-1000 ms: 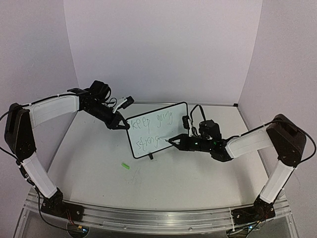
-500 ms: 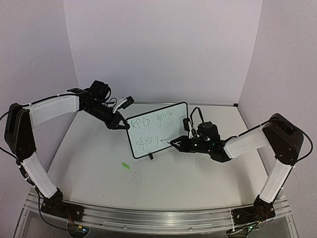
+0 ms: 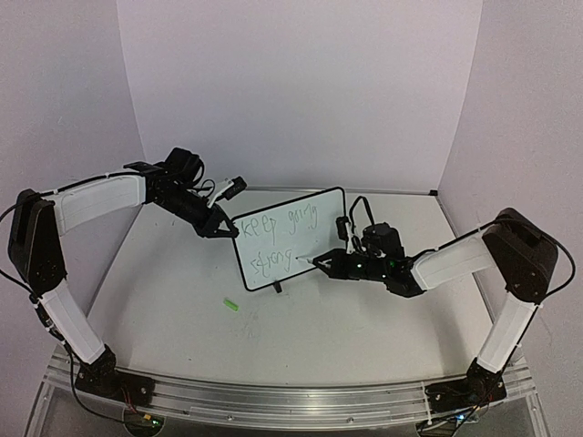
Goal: Write a sentence on the whiteboard
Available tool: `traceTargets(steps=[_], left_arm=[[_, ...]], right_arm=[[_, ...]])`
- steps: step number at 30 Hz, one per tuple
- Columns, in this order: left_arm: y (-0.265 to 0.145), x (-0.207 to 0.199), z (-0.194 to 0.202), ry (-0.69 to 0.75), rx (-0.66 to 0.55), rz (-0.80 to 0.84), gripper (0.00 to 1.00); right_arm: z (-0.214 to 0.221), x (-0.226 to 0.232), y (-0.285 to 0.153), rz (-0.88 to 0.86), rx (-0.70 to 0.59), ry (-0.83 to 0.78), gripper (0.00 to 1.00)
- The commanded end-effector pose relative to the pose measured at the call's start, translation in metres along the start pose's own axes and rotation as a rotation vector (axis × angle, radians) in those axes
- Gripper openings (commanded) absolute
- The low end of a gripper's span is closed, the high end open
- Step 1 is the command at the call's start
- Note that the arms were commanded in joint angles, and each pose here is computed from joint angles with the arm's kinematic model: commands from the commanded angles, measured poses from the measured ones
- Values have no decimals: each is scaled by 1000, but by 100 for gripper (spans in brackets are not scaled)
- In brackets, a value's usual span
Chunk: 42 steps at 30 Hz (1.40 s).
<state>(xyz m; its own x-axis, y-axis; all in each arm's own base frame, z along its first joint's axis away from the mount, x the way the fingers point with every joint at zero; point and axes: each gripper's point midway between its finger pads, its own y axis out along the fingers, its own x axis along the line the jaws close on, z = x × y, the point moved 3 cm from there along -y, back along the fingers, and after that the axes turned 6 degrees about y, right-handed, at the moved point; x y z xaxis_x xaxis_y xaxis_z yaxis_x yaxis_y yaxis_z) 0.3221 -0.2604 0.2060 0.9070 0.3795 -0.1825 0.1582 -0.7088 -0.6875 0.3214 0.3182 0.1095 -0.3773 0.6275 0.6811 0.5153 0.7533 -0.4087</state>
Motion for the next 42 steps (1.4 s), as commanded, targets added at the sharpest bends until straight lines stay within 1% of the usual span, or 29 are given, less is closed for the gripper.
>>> traceTargets(steps=[1, 11, 14, 16, 18, 23, 27, 30, 34, 38, 40, 42], left_arm=[[5, 9, 11, 4, 64, -54, 0], [5, 9, 11, 5, 66, -54, 0], [6, 9, 12, 3, 68, -54, 0], [5, 10, 12, 3, 69, -60, 0], [5, 11, 12, 2, 69, -63, 0], [4, 12, 9, -6, 64, -76, 0], [2, 13, 8, -13, 56, -90, 2], [0, 13, 6, -17, 48, -96, 10], [-6, 11, 3, -14, 26, -105, 24], [-12, 10, 1, -12, 11, -129, 36], [-14, 9, 1, -18, 8, -137, 44], [-16, 10, 2, -28, 13, -151, 56]], right_arm=[[-17, 5, 4, -8, -50, -21, 0], [-18, 5, 4, -5, -52, -22, 0], [-18, 12, 1, -34, -38, -26, 0], [-19, 24, -10, -71, -17, -53, 0], [-18, 28, -25, -62, -2, -75, 0], [-30, 33, -67, 45, -43, -143, 0], [-35, 39, -85, 48, -78, -163, 0], [-38, 47, -93, 23, -97, -183, 0], [-41, 58, -101, -23, -113, -213, 0], [-43, 67, -109, -54, -129, -233, 0], [-44, 70, -113, -62, -138, -237, 0], [-44, 70, -116, -64, -142, -239, 0]])
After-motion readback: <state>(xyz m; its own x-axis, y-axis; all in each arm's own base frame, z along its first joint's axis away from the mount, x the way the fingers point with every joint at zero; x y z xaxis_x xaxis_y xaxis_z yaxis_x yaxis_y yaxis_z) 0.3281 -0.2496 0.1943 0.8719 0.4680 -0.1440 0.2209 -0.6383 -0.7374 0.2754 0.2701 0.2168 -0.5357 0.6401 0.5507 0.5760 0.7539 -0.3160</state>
